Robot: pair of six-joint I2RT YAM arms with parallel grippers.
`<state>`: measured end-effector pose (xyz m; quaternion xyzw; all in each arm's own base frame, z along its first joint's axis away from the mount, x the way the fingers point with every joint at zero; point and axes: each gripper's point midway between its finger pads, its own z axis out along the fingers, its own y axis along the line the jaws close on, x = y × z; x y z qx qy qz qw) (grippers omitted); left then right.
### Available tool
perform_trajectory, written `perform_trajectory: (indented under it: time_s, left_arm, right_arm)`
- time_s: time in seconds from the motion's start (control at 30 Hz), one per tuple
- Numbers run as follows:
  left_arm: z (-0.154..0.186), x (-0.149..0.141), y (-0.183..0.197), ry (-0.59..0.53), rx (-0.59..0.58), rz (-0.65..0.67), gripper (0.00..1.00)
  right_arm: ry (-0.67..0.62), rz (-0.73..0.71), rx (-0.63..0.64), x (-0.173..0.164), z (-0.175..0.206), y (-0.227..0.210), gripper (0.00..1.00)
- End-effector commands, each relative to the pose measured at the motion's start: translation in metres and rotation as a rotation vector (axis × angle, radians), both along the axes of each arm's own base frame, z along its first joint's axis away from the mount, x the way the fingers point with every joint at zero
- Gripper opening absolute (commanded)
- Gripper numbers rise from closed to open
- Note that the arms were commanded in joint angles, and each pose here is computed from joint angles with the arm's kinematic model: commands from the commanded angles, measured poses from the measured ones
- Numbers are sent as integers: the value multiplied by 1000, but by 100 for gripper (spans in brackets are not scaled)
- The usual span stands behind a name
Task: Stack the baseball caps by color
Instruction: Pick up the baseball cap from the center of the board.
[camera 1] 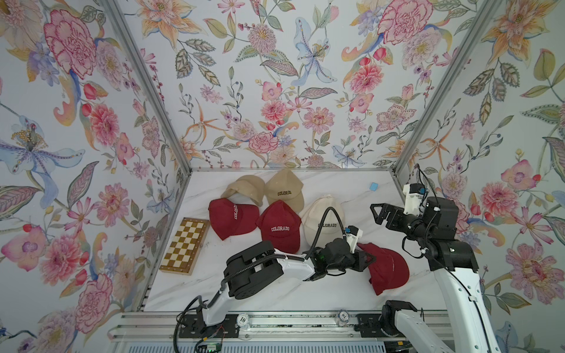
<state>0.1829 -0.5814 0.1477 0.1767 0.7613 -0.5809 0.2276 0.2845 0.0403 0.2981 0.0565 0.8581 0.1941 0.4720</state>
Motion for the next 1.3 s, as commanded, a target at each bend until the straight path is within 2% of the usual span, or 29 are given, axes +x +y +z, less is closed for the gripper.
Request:
perform_trajectory:
  time_s: [0.0,0.13,0.4,0.53,0.7,0.9,1.13,1.17,1.27]
  left_arm:
    - [39,2,-11,-154,68,-68,0]
    - [83,12,-19,-274,135,-89,0]
    - [154,39,-5,-419,233,-79,0]
    - [186,57,28,-483,288,-42,0]
    - [204,79,83,-531,396,24,0]
    - [220,98,154,-559,457,135,0]
    - [288,107,232,-684,441,237,0]
    - [306,102,245,-711,414,251,0]
    - [329,99,265,-753,386,258,0]
  right_arm:
    - [-43,4,-6,4,15,-3,99]
    - [-76,-16,15,6,35,-10,99]
    - [-228,19,27,1,113,-4,99]
    - [-264,60,52,0,133,3,99]
    - [-290,139,143,4,143,16,99]
    - [-299,272,310,14,136,35,99]
    - [-242,479,471,17,106,60,99]
    - [-231,502,490,16,101,64,99]
    - [-201,586,539,12,84,79,99]
